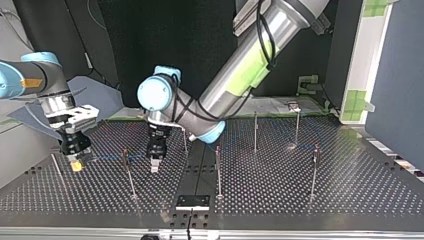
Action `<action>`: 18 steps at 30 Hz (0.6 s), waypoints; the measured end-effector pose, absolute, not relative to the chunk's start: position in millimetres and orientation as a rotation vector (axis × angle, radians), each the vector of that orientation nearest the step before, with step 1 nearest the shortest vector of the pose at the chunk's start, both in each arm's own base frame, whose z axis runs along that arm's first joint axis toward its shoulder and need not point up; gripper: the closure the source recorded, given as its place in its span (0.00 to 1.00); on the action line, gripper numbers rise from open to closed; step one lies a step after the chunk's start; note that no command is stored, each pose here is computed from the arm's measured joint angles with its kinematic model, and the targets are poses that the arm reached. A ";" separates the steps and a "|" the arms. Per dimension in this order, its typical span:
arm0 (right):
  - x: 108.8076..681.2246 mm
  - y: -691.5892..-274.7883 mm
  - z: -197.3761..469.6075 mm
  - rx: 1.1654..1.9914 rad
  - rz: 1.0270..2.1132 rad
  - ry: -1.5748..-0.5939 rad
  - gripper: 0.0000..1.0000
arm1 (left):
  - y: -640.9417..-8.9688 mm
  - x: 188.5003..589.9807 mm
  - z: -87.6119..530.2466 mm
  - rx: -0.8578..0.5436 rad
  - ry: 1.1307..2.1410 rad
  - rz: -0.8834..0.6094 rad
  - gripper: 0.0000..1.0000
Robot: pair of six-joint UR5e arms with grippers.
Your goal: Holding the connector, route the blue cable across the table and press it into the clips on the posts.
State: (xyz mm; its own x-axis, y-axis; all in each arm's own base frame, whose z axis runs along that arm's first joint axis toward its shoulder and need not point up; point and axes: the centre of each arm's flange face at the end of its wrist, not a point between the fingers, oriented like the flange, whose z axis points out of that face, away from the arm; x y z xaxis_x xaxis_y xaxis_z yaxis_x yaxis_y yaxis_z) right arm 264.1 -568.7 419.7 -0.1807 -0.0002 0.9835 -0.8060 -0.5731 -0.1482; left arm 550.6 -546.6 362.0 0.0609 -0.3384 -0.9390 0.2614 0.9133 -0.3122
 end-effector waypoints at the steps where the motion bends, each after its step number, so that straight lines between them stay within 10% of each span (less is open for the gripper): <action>1: 264.2 -568.7 419.6 1.511 1.813 -0.945 1.00 | -547.3 549.0 361.3 -0.062 1.447 -0.453 0.00; 18: 264.0 -568.8 418.4 1.514 1.811 -0.950 1.00 | -554.3 509.8 359.3 -0.024 1.553 -0.424 0.00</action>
State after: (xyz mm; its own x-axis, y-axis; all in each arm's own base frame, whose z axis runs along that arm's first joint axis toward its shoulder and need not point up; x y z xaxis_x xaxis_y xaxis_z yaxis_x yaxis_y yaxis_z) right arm 264.0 -568.8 418.4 -0.1798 -0.0054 0.9837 -0.8062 -0.5722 -0.1505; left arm 509.8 -554.3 359.3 -0.0388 -0.2783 -0.9597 0.2485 0.9276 -0.2790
